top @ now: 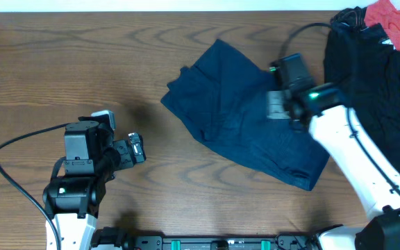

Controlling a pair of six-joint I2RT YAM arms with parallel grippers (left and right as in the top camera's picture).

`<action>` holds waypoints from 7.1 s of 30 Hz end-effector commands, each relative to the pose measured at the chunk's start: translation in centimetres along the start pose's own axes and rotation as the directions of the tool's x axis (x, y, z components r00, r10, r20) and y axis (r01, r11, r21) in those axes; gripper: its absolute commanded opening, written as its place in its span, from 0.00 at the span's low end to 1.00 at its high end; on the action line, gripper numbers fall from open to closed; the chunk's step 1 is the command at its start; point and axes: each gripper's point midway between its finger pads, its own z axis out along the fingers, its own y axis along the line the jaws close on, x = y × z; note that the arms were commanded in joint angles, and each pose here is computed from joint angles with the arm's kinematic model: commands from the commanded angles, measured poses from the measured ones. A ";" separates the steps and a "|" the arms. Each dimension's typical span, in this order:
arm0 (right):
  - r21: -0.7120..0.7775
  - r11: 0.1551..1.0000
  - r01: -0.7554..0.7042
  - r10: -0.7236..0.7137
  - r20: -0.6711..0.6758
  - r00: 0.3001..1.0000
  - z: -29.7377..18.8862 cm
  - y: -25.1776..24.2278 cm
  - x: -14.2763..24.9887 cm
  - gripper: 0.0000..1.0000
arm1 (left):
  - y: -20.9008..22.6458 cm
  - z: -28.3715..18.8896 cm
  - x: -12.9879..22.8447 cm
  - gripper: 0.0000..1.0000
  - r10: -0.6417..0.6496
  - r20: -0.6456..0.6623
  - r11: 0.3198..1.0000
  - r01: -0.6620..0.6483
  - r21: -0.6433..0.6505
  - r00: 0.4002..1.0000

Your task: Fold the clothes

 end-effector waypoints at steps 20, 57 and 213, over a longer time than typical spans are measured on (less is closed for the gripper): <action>0.152 0.893 -0.424 0.441 -0.101 0.892 10.5 -13.2 8.4 0.63 | -0.1 1.2 -0.1 0.98 -0.019 -0.054 1.000 0.020 0.001 0.998; -0.880 0.040 0.474 -0.315 0.439 0.841 -15.7 19.0 10.0 0.01 | 0.0 1.3 0.0 0.98 -0.020 -0.057 1.000 0.020 0.000 0.998; 0.069 0.987 -0.145 0.158 -0.245 0.957 4.0 -5.9 5.2 0.01 | -1.8 4.6 7.8 0.98 -0.337 -0.564 0.936 0.332 -0.116 0.754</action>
